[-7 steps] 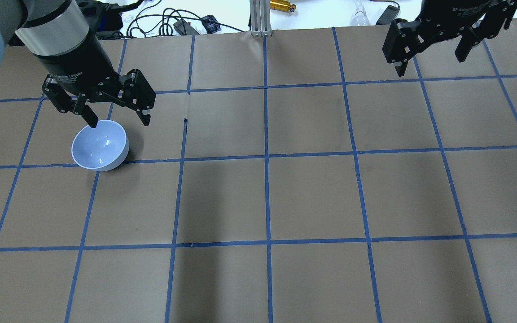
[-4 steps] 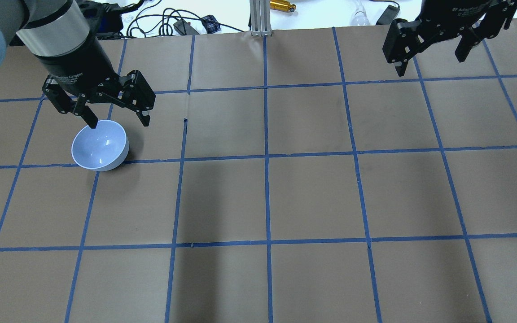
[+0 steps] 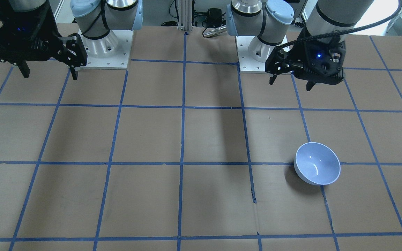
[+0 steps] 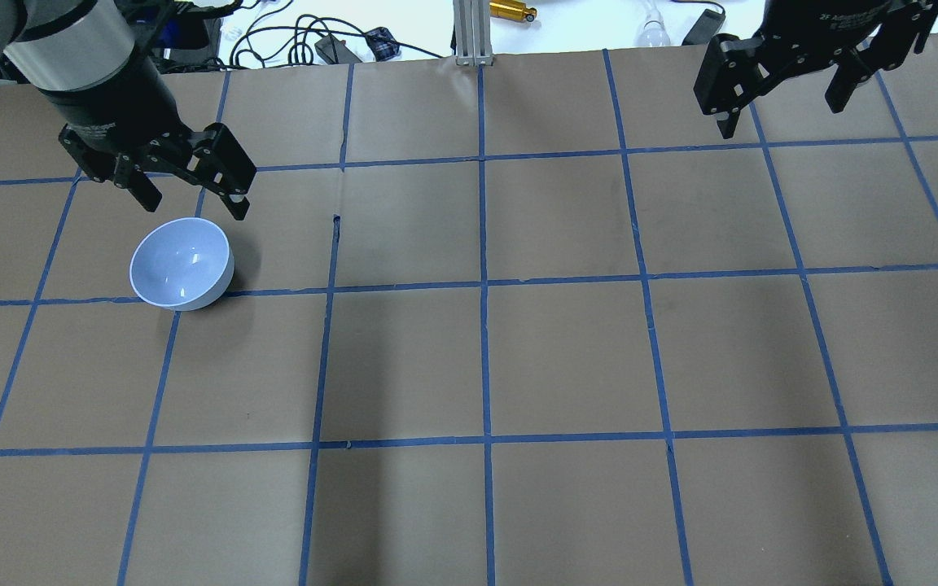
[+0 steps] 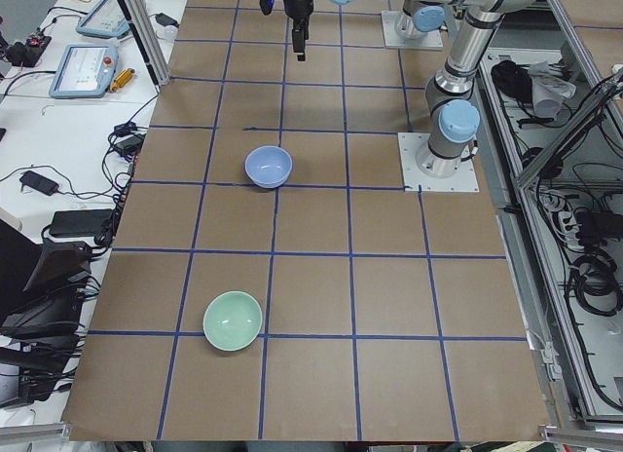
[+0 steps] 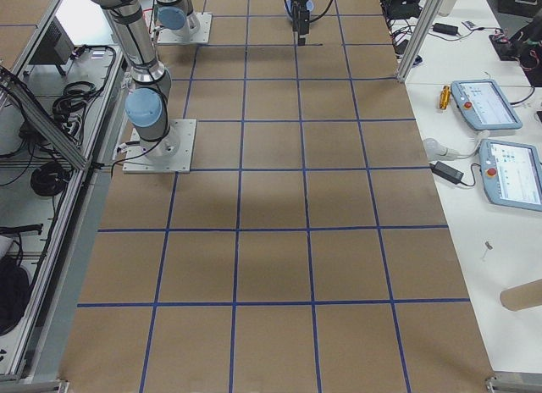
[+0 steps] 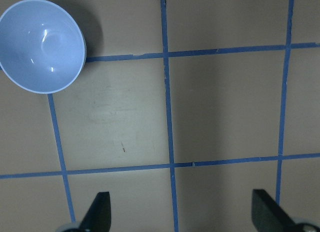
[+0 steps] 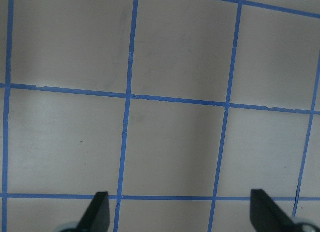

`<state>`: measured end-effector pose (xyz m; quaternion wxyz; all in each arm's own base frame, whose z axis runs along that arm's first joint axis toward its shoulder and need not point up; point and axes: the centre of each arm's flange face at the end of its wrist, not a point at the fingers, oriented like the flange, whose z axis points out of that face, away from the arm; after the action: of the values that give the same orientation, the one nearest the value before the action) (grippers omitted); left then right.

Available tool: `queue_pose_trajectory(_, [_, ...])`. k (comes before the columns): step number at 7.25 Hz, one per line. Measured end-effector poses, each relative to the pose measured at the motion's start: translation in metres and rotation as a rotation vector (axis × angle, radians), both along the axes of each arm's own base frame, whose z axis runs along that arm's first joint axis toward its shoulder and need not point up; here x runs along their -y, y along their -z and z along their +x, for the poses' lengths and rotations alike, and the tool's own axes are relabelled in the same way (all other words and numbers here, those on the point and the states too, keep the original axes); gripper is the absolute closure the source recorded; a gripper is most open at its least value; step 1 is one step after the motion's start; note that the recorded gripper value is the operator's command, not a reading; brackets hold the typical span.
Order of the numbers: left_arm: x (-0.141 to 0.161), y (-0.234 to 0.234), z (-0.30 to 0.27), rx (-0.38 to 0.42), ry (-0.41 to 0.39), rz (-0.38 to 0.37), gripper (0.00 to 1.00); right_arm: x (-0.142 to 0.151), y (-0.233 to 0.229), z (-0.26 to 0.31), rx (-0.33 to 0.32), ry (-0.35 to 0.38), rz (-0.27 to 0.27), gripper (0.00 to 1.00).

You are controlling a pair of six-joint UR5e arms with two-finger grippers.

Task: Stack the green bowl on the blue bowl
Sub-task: 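Move the left gripper away from the blue bowl toward the table edge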

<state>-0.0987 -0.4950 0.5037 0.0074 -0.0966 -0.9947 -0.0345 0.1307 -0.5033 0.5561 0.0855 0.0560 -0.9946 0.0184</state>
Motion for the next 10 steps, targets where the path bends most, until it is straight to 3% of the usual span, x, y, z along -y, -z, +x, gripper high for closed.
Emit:
queue_pose_trajectory(5, [0.017,0.009,0.132,-0.017,0.212,0.010,0.00,0.000,0.000,0.000,0.000,0.001,0.000,0.00])
queue_pose_trajectory(10, [0.039,0.053,0.285,-0.029,0.526,-0.028,0.00,0.000,0.000,0.000,0.000,0.000,0.000,0.00])
